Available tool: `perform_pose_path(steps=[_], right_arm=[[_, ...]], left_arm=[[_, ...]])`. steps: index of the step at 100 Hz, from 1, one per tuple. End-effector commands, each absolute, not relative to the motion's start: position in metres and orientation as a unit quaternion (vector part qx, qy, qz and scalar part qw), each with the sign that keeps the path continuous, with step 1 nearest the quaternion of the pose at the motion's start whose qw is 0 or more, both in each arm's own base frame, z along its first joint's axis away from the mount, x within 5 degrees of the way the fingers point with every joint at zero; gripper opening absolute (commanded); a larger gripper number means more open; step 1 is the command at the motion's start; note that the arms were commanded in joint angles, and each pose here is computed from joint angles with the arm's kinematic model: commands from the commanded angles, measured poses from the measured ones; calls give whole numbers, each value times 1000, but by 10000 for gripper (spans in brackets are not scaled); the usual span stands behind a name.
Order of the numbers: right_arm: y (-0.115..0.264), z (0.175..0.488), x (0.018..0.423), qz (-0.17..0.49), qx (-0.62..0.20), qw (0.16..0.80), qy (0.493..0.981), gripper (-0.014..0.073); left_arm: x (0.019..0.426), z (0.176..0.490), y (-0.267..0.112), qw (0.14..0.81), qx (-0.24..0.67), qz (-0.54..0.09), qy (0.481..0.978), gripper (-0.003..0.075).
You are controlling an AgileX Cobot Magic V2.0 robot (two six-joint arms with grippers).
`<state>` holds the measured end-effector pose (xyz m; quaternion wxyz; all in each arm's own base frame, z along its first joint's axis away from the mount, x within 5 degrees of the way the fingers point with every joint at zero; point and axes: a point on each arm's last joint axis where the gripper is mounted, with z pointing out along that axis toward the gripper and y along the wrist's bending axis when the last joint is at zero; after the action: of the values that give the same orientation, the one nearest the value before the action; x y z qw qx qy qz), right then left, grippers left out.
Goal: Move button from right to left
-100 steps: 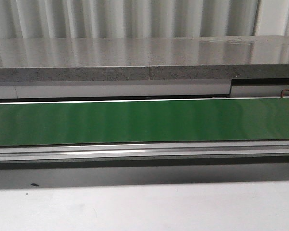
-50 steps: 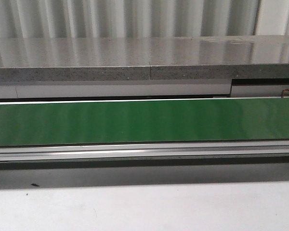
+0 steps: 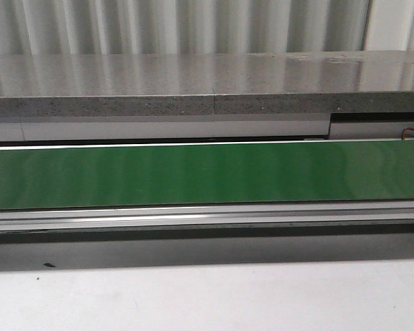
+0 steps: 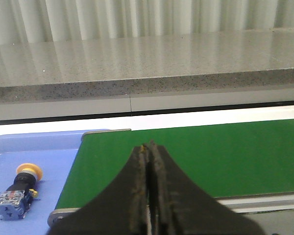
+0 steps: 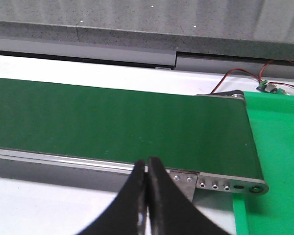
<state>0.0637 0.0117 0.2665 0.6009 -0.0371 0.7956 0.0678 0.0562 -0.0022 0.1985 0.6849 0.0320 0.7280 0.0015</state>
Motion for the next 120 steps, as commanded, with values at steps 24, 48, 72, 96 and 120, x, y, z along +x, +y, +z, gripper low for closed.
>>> perform_pose_path(steps=[24, 48, 72, 96, 120], right_arm=[[11, 282, 65, 64, -38, 638, 766, -68], [10, 282, 65, 55, -42, 640, 765, -68], [5, 272, 71, -7, -58, 673, 737, -68], [-2, 235, 63, -51, -23, 725, 686, -68], [-3, 210, 54, -28, 9, 734, 678, -68]], left_arm=[[56, 194, -2, 710, 27, -3, 704, -20], [56, 194, -2, 710, 27, -3, 704, -20], [56, 194, -2, 710, 27, -3, 704, -20], [56, 194, -2, 710, 27, -3, 704, -21], [56, 194, -2, 710, 27, -3, 704, -21]])
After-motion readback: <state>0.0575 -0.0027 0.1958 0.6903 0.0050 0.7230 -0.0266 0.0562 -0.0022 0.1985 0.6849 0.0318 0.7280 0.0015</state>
